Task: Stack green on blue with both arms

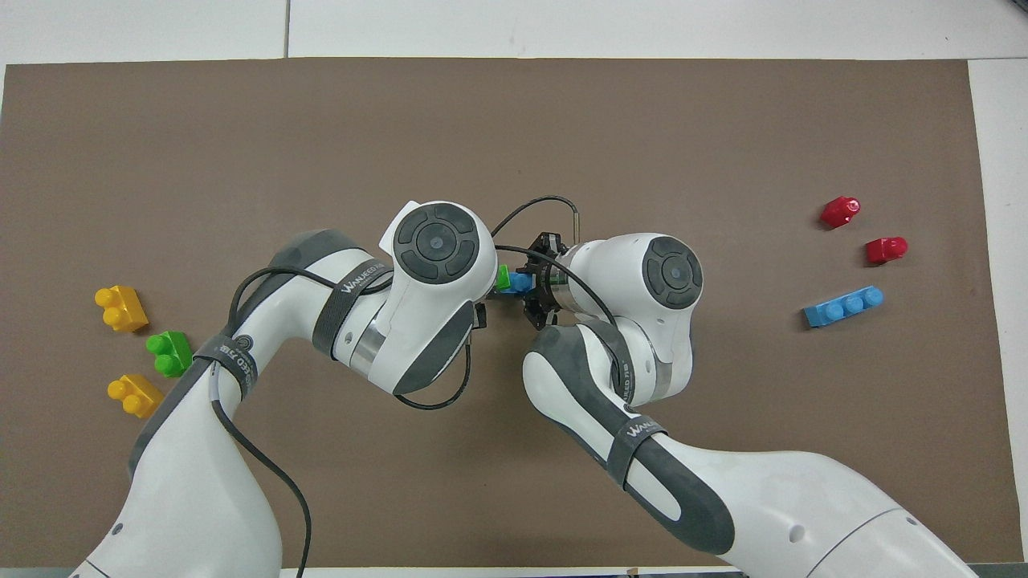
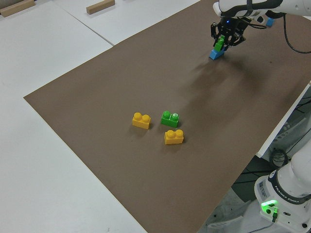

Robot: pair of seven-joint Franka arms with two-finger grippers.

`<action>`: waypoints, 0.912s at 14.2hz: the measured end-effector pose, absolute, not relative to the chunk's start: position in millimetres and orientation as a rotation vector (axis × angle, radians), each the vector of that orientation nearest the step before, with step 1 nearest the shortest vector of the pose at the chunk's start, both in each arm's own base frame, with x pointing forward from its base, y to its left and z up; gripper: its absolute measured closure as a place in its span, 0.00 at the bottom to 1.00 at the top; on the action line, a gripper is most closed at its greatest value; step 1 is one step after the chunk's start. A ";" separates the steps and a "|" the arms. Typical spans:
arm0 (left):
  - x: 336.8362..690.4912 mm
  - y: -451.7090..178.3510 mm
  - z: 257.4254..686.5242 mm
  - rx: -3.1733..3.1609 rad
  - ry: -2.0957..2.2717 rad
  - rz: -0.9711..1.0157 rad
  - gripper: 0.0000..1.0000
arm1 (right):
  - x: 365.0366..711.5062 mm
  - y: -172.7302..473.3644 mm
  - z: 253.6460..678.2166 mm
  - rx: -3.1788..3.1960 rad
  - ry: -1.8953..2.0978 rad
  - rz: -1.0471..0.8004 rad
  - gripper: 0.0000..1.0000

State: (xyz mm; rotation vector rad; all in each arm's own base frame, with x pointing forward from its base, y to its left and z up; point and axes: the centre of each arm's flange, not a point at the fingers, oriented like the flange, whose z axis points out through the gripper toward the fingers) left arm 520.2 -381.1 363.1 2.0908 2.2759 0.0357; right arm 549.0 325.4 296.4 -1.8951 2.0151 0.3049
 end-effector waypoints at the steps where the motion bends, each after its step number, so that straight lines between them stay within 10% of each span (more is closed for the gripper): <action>1: 520.0 -381.8 363.0 2.095 2.272 0.041 0.66 | 549.0 325.4 296.4 -1.895 2.015 0.305 0.66; 13: 518.3 -385.3 356.6 2.138 2.237 0.083 0.59 | 549.4 324.5 296.4 -1.893 2.017 0.304 0.66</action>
